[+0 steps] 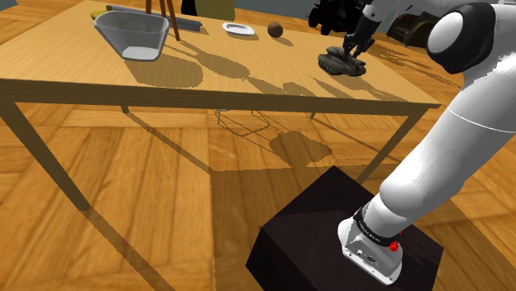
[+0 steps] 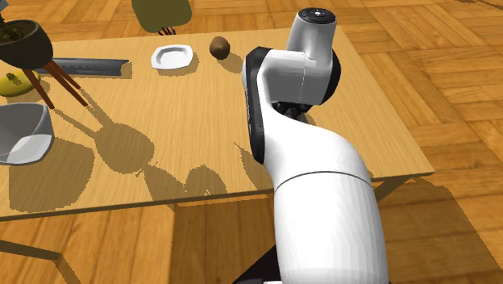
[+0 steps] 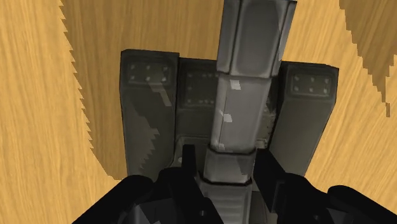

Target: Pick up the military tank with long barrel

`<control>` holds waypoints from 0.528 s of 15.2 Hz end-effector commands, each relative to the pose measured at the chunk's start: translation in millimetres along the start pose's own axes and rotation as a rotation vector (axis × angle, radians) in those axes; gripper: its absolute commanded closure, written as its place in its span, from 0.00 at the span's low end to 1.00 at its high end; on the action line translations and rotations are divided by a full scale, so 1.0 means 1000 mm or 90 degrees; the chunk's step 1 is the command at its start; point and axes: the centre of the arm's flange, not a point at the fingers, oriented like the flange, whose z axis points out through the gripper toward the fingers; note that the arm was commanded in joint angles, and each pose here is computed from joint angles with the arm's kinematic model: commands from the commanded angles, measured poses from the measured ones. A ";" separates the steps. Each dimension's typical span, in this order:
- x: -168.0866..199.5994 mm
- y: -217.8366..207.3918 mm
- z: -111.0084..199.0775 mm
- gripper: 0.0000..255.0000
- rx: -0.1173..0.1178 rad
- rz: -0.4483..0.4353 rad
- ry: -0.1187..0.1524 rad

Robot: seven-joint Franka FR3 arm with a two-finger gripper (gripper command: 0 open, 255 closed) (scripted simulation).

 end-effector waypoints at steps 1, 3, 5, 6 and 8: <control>0.002 0.000 -0.010 1.00 0.000 0.000 0.001; 0.004 0.000 -0.021 1.00 0.000 0.000 0.001; 0.005 0.000 -0.031 1.00 0.000 0.000 0.001; 0.006 0.000 -0.037 1.00 0.000 0.000 0.001; 0.007 0.000 -0.047 1.00 0.000 0.000 0.001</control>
